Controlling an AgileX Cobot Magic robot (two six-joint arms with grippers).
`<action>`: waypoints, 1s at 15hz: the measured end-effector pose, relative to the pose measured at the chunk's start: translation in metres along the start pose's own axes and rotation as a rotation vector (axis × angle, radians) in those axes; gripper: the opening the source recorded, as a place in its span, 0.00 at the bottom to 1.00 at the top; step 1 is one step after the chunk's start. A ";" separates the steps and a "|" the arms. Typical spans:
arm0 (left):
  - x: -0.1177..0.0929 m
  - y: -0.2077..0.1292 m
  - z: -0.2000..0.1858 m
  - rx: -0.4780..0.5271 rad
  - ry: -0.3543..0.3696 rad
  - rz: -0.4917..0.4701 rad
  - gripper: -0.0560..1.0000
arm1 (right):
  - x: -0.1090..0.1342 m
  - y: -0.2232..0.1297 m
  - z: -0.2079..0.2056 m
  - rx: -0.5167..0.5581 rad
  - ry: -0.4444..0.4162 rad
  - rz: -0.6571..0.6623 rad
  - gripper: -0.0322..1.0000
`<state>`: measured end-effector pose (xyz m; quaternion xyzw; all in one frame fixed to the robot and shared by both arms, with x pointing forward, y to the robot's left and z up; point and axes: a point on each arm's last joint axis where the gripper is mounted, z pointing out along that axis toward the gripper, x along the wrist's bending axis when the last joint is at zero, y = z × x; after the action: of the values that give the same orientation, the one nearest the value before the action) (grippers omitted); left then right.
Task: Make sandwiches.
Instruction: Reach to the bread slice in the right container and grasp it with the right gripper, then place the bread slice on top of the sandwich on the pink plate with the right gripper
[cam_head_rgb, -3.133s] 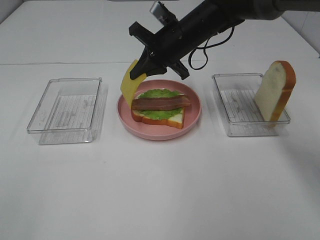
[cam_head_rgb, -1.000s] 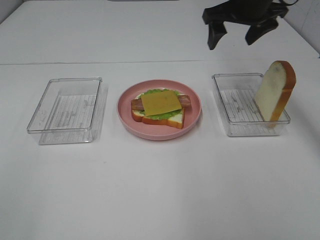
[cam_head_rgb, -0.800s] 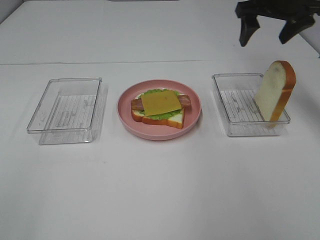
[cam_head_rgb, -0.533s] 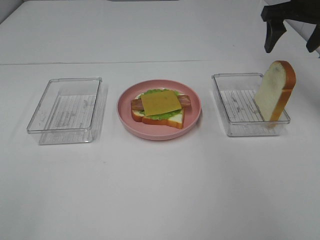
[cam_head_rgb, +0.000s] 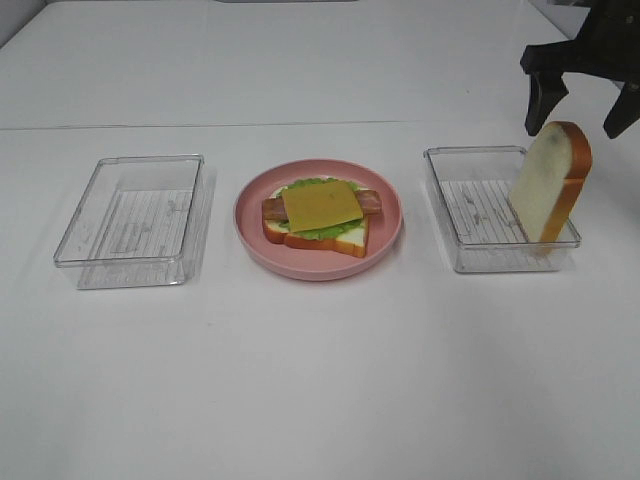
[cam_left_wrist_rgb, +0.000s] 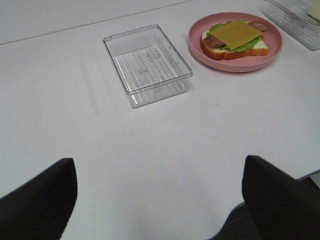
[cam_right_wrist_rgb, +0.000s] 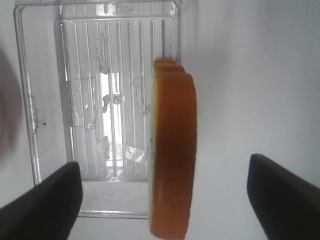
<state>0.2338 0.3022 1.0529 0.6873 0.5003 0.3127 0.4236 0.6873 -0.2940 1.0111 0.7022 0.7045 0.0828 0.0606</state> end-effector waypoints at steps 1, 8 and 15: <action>0.000 0.000 0.000 0.000 0.000 0.000 0.85 | 0.000 0.000 0.010 0.021 0.000 0.001 0.85; 0.000 0.000 0.000 0.000 0.000 0.000 0.85 | -0.001 0.000 0.038 0.080 0.000 0.003 0.35; 0.000 0.000 0.000 0.000 0.000 0.000 0.85 | 0.007 0.001 0.022 0.044 0.078 0.034 0.23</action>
<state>0.2338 0.3022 1.0529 0.6873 0.5003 0.3127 0.4236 0.6926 -0.2868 0.9902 0.7115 0.6960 0.0956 0.0160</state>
